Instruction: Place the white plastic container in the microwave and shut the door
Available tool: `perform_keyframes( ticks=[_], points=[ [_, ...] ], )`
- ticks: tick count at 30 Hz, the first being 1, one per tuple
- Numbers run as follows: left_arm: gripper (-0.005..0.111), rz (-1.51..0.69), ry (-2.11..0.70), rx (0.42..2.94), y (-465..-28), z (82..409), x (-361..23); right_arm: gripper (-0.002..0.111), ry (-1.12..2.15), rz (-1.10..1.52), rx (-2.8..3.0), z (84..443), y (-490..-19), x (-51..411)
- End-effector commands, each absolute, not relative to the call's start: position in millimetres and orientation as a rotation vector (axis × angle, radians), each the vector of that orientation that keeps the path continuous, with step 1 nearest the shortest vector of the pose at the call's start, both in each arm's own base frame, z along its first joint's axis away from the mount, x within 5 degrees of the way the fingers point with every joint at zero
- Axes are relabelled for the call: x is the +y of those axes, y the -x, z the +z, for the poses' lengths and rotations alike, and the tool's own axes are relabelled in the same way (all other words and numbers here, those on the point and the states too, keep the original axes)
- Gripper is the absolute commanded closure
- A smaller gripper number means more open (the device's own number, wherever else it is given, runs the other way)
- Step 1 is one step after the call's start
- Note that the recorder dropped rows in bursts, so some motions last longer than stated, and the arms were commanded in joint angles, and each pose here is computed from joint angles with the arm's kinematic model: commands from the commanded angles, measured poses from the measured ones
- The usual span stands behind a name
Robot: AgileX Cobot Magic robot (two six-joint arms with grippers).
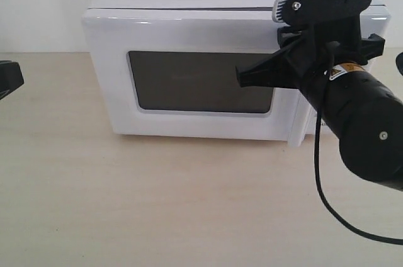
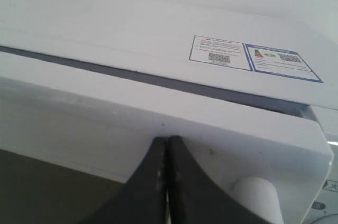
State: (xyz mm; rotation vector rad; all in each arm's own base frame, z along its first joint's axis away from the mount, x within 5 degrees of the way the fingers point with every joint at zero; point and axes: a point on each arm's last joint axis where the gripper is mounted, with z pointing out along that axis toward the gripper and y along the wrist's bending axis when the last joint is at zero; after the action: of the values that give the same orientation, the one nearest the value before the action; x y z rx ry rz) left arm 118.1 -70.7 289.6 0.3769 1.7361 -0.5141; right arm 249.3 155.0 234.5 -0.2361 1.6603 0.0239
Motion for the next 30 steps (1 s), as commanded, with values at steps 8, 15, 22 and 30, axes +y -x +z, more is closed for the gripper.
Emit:
perform_keyframes(
  ticks=[8,15,22,30],
  points=[
    [0.102,-0.507,-0.343,1.728,-118,291,-68,0.108,0.156,-0.031,1.680,227,-268,140],
    [0.102,-0.484,-0.327,1.722,-119,291,-66,0.108,0.234,0.032,1.702,218,-242,155],
    [0.102,-0.391,-0.323,1.695,-122,293,-61,0.108,0.256,0.067,1.658,214,-192,151],
    [0.102,-0.369,-0.348,1.687,-122,293,-61,0.108,0.249,0.072,1.653,216,-192,150]
  ],
)
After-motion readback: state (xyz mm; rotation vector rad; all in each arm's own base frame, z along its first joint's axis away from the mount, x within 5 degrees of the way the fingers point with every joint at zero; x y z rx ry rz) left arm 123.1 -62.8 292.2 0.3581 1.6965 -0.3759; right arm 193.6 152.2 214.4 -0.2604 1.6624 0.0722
